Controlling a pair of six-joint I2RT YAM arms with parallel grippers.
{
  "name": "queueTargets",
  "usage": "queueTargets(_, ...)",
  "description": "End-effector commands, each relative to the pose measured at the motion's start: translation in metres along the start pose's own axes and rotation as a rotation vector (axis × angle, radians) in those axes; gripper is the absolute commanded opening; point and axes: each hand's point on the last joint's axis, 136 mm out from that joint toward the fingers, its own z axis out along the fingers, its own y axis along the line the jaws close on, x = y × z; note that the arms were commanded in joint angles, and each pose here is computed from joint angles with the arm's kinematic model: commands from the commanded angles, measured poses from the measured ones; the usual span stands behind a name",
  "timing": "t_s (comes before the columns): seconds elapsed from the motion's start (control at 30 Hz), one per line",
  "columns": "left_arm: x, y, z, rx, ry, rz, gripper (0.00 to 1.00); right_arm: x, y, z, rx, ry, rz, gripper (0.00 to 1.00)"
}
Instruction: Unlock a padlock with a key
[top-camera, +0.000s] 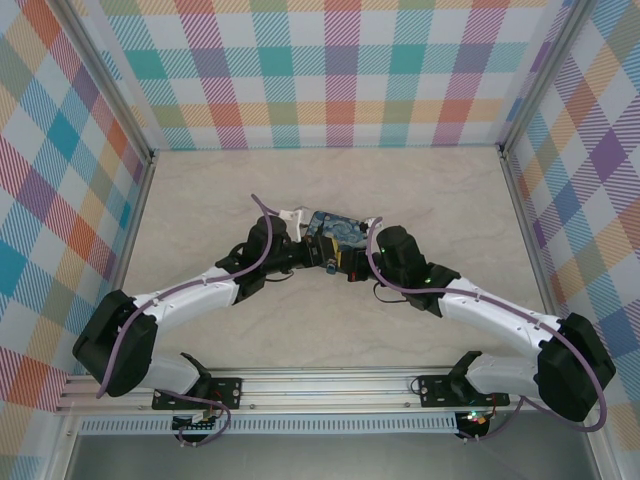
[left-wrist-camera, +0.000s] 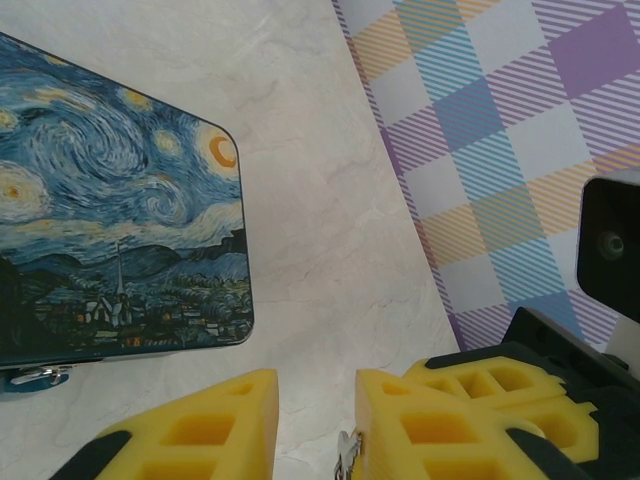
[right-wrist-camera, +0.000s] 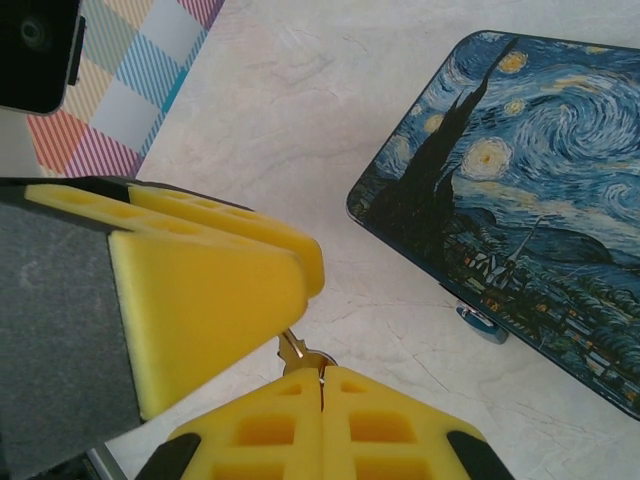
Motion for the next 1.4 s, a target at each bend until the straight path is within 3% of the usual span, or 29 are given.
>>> queueTargets(0.0,-0.008,-0.020,0.003,0.052,-0.010,0.037,0.22,-0.016,0.018,-0.001,-0.054,-0.037,-0.021,0.01)
queueTargets(0.27,-0.010,-0.024,0.001,0.059,-0.015,0.053,0.00,-0.015,0.018,-0.003,-0.059,-0.046,-0.007,0.06)
queueTargets(0.5,-0.022,-0.043,-0.023,0.050,-0.054,0.229,0.00,-0.026,0.026,-0.037,-0.225,-0.050,-0.033,0.45)
queueTargets(0.6,-0.026,-0.066,-0.033,0.112,-0.051,0.336,0.00,-0.036,0.033,-0.057,-0.368,-0.048,-0.009,0.56)
queueTargets(0.77,-0.028,-0.099,-0.041,0.223,-0.013,0.440,0.00,-0.048,0.060,-0.082,-0.576,-0.037,-0.061,0.65)
queueTargets(0.93,-0.032,-0.118,-0.043,0.290,-0.007,0.458,0.00,-0.048,0.075,-0.085,-0.669,0.002,-0.111,0.66)
queueTargets(1.17,-0.033,-0.121,-0.042,0.314,-0.010,0.442,0.00,-0.050,0.073,-0.078,-0.674,-0.004,-0.096,0.62)
queueTargets(1.37,-0.031,-0.121,-0.040,0.323,-0.006,0.431,0.00,-0.057,0.073,-0.075,-0.666,-0.020,-0.095,0.52)
